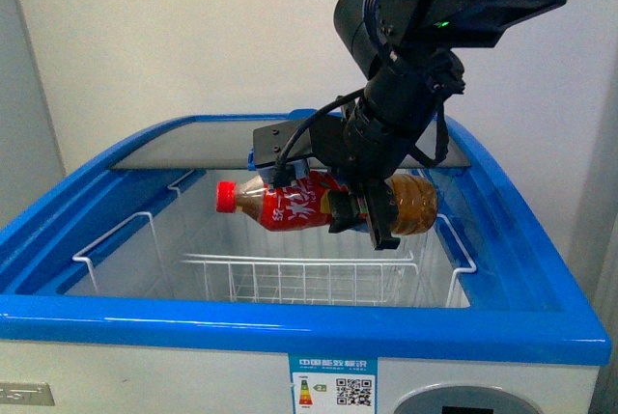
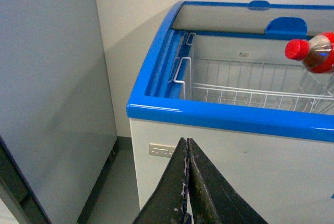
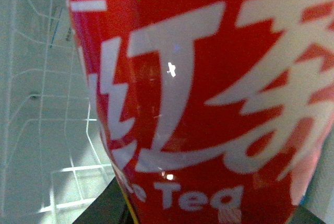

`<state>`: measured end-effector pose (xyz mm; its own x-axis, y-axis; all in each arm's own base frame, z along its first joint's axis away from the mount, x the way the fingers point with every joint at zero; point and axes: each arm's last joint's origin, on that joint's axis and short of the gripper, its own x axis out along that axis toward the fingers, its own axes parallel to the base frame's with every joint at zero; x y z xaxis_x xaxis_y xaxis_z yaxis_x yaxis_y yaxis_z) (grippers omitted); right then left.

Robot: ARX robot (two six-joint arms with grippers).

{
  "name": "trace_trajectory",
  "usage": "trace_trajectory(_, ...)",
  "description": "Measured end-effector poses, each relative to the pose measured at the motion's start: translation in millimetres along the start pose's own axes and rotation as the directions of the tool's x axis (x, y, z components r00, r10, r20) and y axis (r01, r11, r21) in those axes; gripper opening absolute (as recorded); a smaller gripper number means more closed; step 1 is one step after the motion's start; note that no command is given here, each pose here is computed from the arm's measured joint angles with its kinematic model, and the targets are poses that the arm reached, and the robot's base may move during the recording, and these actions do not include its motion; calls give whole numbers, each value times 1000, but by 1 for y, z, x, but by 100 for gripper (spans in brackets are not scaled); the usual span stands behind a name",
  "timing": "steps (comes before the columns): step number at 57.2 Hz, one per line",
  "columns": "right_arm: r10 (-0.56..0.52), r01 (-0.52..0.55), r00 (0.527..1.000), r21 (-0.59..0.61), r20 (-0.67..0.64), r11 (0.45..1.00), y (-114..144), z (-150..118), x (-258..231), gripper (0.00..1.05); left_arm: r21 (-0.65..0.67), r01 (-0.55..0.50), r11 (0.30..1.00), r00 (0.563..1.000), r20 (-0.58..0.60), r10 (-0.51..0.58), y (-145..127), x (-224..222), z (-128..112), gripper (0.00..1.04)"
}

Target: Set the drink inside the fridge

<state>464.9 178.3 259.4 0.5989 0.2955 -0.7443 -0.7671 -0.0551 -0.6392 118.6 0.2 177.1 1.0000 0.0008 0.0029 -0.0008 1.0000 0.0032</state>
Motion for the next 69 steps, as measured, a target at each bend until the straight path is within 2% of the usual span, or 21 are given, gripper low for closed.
trace_trajectory(10,11,-11,999,19,-31,1000,-6,-2,29,36,-1,-2,1000,1000,14,2,0,-4,-6,3)
trace_trajectory(27,43,-42,998,30,-41,999,8,2,63,36,-1,-2,1000,1000,12,2,0,-9,-6,3)
trace_trajectory(38,-32,34,997,34,-64,999,12,1,83,36,-1,-1,1000,1000,-21,1,0,-18,-11,3)
trace_trajectory(41,-38,41,997,37,-71,998,16,0,88,36,-2,-1,1000,1000,2,1,0,-21,-9,4)
trace_trajectory(58,-36,41,996,60,-81,997,40,-4,110,37,-2,-1,1000,1000,8,1,0,-21,-9,61)
trace_trajectory(69,-33,38,997,65,-71,997,45,-5,112,75,-1,-1,1000,1000,7,1,0,-21,-9,98)
